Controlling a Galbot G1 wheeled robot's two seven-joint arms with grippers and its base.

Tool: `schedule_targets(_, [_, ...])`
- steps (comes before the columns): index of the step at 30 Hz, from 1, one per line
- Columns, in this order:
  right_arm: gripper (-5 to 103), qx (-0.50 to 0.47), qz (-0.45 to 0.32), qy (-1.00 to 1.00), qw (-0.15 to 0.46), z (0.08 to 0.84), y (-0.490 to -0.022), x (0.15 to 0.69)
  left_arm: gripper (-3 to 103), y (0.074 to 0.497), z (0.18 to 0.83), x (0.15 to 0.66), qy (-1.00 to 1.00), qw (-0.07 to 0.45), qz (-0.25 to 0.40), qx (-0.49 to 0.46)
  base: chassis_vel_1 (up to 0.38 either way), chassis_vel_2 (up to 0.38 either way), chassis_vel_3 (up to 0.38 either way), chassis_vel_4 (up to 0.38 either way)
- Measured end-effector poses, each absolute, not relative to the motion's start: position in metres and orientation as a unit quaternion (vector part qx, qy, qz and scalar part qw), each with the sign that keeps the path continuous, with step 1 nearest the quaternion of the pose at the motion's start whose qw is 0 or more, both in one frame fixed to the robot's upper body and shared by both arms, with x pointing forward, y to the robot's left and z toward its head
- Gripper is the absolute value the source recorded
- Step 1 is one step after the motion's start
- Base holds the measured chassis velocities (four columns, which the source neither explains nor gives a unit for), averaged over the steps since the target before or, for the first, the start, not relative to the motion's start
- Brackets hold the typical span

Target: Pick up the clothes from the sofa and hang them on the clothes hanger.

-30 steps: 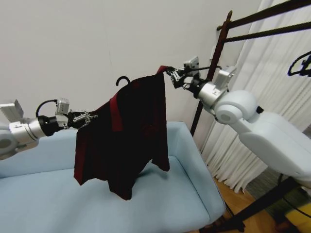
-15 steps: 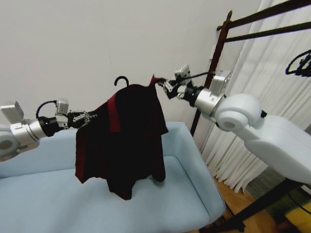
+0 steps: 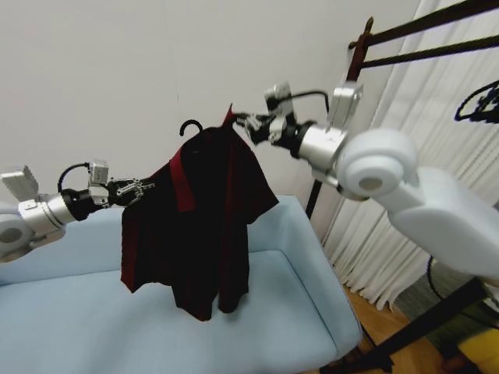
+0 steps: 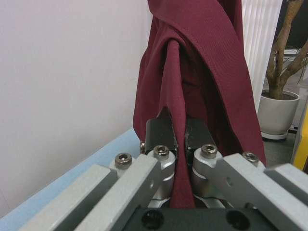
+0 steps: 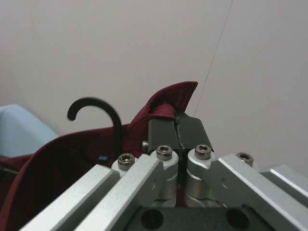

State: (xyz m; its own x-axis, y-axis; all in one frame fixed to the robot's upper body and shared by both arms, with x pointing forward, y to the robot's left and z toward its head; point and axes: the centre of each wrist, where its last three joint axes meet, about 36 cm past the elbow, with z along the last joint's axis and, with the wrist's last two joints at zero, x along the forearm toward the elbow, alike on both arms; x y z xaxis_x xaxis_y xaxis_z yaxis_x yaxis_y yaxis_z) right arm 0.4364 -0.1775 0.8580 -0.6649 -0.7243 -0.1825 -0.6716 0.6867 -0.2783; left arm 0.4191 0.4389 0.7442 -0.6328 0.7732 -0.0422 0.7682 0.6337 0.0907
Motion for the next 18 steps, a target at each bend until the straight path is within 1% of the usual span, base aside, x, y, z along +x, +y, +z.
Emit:
schedule_targets(5, [0, -0.392, -0.098, 0.906, 0.123, 0.84, -0.172, 0.423, 2, 0.44, 0.741, 0.42, 0.904, 0.039, 0.03, 0.424, 0.0, 0.0, 0.0, 0.0])
schedule_targets(9, [0, -0.405, -0.103, 0.903, 0.096, 0.815, -0.165, 0.413, 2, 0.441, 0.742, 0.421, 0.905, 0.041, 0.029, 0.422, 0.0, 0.0, 0.0, 0.0])
schedule_targets(13, [0, -0.41, -0.091, 0.906, 0.061, 0.791, -0.157, 0.404, 2, 0.442, 0.742, 0.421, 0.906, 0.042, 0.028, 0.421, 0.0, 0.0, 0.0, 0.0])
schedule_targets(16, [0, -0.414, -0.088, 0.904, 0.051, 0.785, -0.154, 0.399, 2, 0.443, 0.743, 0.421, 0.906, 0.043, 0.029, 0.42, 0.0, 0.0, 0.0, 0.0])
schedule_targets(18, [0, -0.43, -0.085, 0.898, 0.033, 0.771, -0.146, 0.388, 2, 0.443, 0.745, 0.421, 0.907, 0.044, 0.029, 0.418, 0.0, 0.0, 0.0, 0.0])
